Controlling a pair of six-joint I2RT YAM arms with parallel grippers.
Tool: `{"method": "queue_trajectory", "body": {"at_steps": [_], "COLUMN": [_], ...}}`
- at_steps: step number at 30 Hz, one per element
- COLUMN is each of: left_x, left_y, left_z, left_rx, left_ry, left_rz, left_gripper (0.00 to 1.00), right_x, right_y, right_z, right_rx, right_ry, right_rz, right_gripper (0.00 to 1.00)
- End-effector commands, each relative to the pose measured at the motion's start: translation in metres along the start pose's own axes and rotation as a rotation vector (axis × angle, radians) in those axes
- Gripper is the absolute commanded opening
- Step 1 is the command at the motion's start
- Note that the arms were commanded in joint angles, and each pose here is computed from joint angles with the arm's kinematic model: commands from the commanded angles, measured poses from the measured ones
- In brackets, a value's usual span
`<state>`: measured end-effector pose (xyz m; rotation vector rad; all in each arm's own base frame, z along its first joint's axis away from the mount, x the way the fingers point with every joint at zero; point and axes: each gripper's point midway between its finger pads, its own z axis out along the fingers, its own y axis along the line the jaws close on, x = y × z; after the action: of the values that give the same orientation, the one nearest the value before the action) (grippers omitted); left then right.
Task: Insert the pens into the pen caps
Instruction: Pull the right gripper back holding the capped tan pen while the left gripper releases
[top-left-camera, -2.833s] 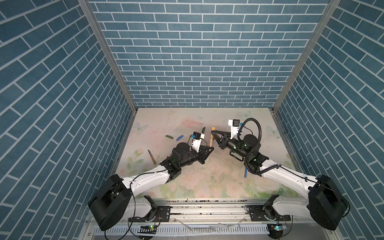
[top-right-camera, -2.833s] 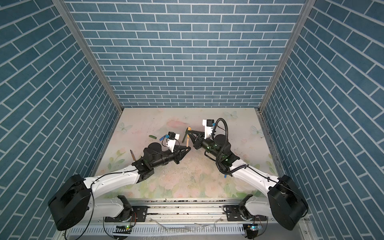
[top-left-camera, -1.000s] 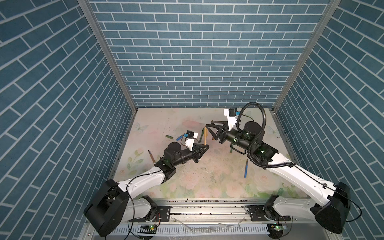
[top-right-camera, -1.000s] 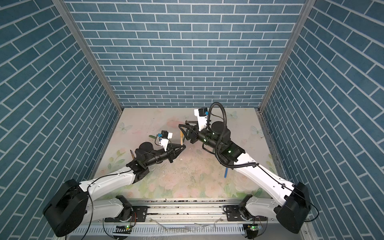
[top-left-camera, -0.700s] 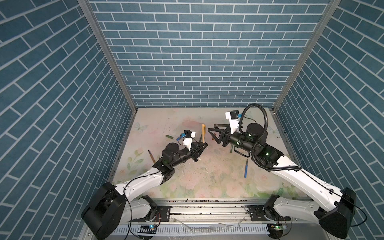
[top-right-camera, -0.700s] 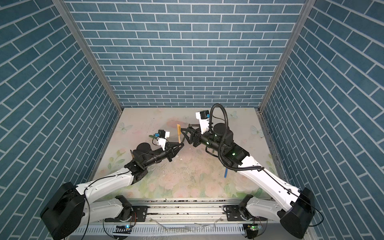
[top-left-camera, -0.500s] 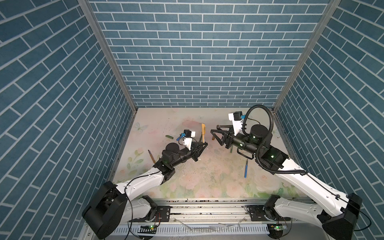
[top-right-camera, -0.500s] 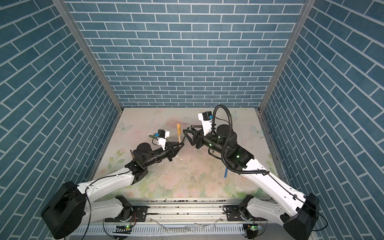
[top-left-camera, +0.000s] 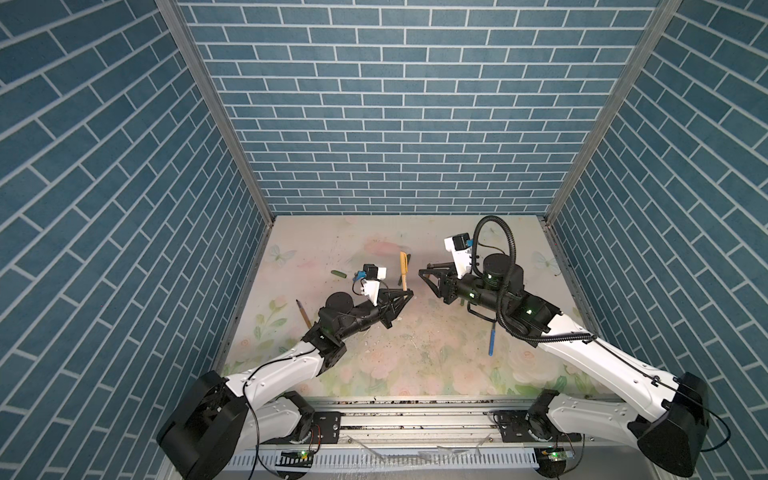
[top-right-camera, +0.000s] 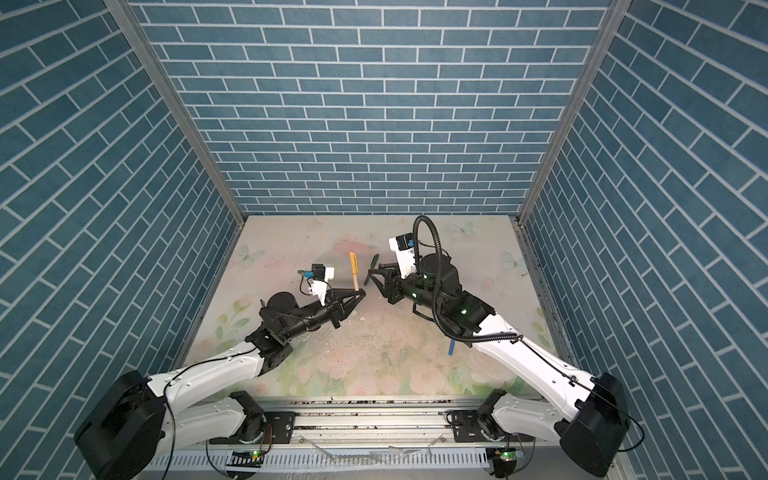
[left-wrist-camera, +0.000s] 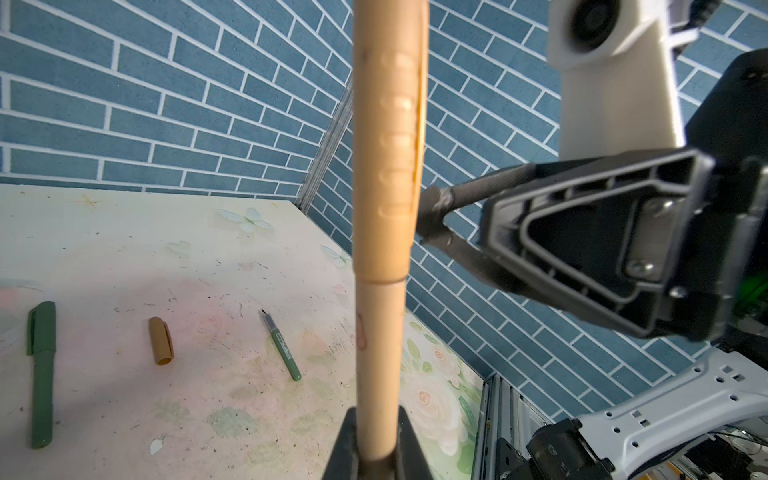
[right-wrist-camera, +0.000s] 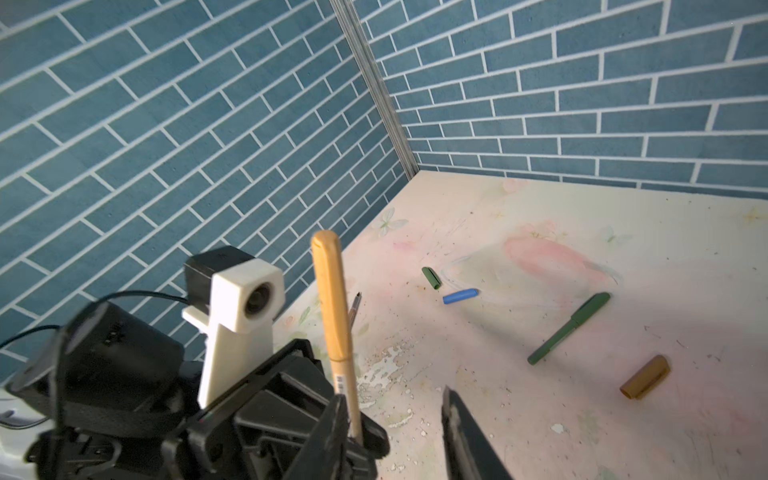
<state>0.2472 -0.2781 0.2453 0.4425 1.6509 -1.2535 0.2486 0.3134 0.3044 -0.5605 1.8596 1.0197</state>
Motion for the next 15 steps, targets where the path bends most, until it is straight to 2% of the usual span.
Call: {"method": "queue_trajectory", "body": {"at_steps": [1, 15], "left_x": [0.001, 0.002], "left_y": [0.0, -0.004], "left_z": [-0.005, -0.003], "left_rx": [-0.004, 0.026], "left_ry": [-0.018, -0.007], "left_rz": [-0.014, -0.03], "left_gripper": [0.0, 0.0], "right_x": [0.009, 0.018], "right_y": [-0.006, 0.031], "right_z": [0.0, 0.032], "right_rx": [0.023, -0.215], "right_ry": [0.018, 0.1], "right_rz": [0.015, 0.044], "right_gripper": [0.39, 0.43]}}
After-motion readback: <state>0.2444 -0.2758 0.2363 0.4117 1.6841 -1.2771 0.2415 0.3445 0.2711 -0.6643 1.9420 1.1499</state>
